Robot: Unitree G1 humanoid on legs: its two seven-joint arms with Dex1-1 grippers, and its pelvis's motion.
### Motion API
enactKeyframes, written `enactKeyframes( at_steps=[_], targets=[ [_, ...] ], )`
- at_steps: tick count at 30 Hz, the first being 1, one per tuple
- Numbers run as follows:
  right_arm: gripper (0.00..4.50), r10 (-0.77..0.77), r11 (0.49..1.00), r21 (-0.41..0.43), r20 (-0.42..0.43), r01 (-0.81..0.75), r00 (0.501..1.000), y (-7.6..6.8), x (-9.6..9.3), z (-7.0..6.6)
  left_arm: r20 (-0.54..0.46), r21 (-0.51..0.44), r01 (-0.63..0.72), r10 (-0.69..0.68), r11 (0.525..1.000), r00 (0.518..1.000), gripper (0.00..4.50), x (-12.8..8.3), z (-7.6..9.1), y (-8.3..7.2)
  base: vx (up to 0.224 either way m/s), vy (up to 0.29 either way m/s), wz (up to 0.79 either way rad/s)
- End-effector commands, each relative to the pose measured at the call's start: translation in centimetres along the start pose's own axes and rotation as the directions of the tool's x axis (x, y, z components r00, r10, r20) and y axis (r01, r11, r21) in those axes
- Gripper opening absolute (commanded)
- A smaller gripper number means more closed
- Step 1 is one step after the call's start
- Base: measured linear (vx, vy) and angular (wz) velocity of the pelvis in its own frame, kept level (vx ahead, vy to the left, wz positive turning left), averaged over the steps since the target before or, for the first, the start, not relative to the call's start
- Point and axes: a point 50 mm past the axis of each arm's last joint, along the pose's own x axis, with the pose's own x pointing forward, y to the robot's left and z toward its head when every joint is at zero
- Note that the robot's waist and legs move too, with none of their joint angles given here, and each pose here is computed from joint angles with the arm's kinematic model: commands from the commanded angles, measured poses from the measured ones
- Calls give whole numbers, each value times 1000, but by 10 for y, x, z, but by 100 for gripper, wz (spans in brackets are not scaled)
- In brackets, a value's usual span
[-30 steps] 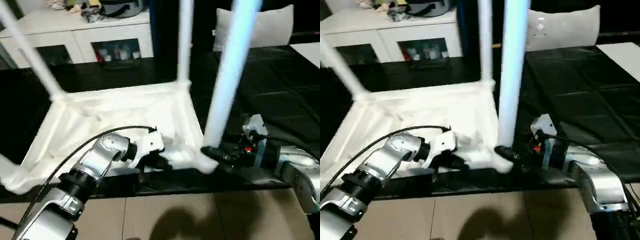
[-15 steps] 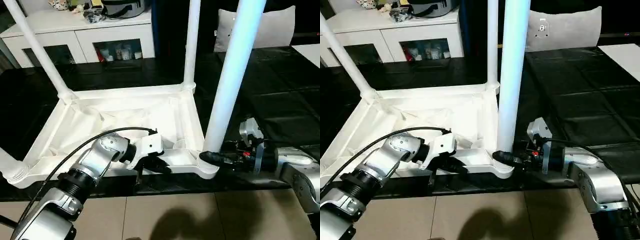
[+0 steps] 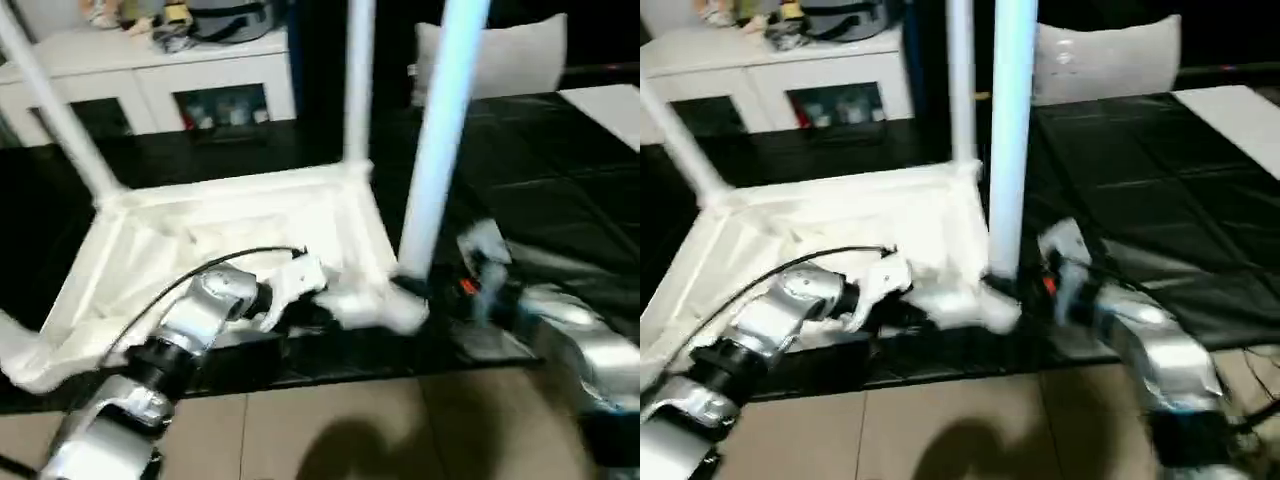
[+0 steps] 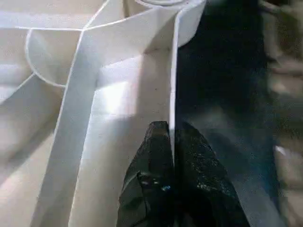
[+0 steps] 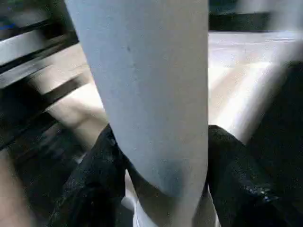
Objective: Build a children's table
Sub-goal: Rotate leg to tighten
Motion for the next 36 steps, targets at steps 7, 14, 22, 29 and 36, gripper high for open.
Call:
enactKeyframes(
  at_steps=[7, 14, 22, 29, 36],
  targets=[
    [271, -166, 983, 73, -41, 169, 985, -1, 19, -15, 88, -48, -168, 172, 985, 981, 0, 13, 27, 9, 0, 0, 0],
    [328, -161, 985, 59, -27, 162, 987, -1, 14, -14, 70, 11, -152, 150, 988, 986, 0, 9, 22, 8, 0, 0, 0],
    [408, -90, 996, -16, -50, 89, 995, -11, -7, -14, 35, 63, -91, 89, 994, 995, 0, 2, 13, 6, 0, 0, 0],
    [447, -13, 995, -99, -79, 5, 997, -22, -36, -10, 2, 141, 35, -36, 989, 999, 0, -6, 7, 0, 0, 0, 0],
    [447, 47, 990, -129, -96, -60, 994, -22, -44, -8, -41, 199, 123, -117, 972, 992, 0, -10, 1, -4, 0, 0, 0]
  ],
)
